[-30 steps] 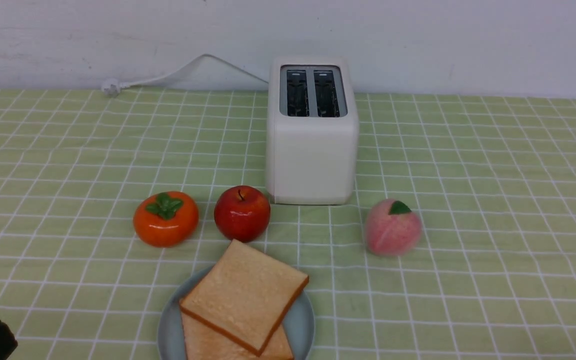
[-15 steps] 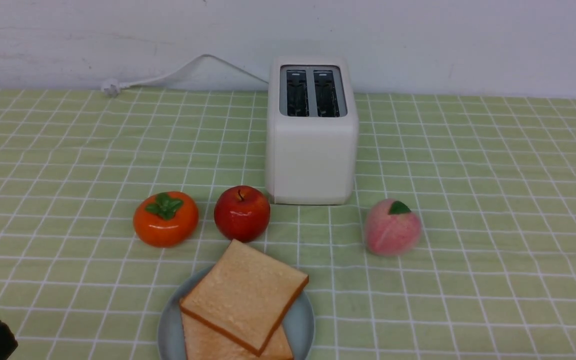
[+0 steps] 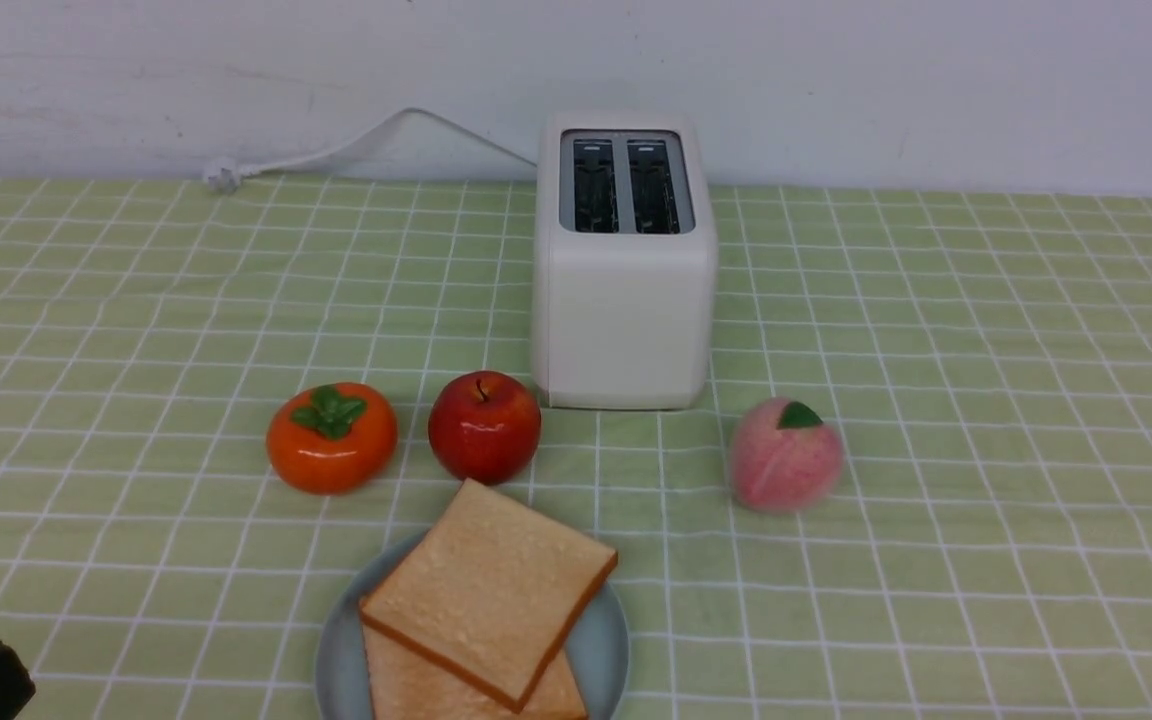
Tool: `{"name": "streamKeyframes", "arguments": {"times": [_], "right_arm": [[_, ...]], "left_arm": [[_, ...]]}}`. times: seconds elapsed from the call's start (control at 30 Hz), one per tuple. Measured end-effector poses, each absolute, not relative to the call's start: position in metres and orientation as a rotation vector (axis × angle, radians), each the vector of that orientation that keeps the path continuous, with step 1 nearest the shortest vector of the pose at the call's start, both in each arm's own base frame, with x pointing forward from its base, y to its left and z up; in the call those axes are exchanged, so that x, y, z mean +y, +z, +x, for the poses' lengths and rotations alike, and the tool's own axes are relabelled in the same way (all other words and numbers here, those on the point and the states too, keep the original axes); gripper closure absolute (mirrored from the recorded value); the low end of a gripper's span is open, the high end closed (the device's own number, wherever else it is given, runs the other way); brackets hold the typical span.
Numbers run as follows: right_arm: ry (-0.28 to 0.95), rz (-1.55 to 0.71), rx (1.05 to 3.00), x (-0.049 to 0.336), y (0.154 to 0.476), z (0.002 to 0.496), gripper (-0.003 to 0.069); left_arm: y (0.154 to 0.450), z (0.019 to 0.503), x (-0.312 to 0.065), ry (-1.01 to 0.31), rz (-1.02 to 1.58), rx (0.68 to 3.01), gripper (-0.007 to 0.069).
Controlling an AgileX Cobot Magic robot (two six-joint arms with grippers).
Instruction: Take toasted bread from bread machine on green coffee tablecloth place on plate.
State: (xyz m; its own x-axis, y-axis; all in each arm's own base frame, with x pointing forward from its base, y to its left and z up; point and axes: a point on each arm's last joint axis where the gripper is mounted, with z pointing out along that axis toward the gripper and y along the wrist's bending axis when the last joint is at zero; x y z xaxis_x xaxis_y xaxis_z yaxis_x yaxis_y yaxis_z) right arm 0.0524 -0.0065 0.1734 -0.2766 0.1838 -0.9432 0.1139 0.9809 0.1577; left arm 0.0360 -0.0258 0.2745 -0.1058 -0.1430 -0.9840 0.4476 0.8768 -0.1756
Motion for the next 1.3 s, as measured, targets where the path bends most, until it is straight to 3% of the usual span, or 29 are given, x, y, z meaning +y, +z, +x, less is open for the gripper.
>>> {"name": "streamKeyframes", "arguments": {"times": [1.03,1.17,1.3], "right_arm": [[0.067,0.216,1.855,-0.007,0.173,0.052,0.0658],[0.067,0.216,1.855,-0.007,0.173,0.052,0.0655],[0.069,0.215,1.855,-0.006,0.173,0.052,0.065]], "left_arm": [[0.275,0.036,-0.025,-0.496,0.24,1.595,0.0606],[0.262,0.038,-0.019,-0.368,0.179,1.609,0.0622],[0.228,0.046,-0.012,-0.299,-0.005,1.663,0.0638]]}}
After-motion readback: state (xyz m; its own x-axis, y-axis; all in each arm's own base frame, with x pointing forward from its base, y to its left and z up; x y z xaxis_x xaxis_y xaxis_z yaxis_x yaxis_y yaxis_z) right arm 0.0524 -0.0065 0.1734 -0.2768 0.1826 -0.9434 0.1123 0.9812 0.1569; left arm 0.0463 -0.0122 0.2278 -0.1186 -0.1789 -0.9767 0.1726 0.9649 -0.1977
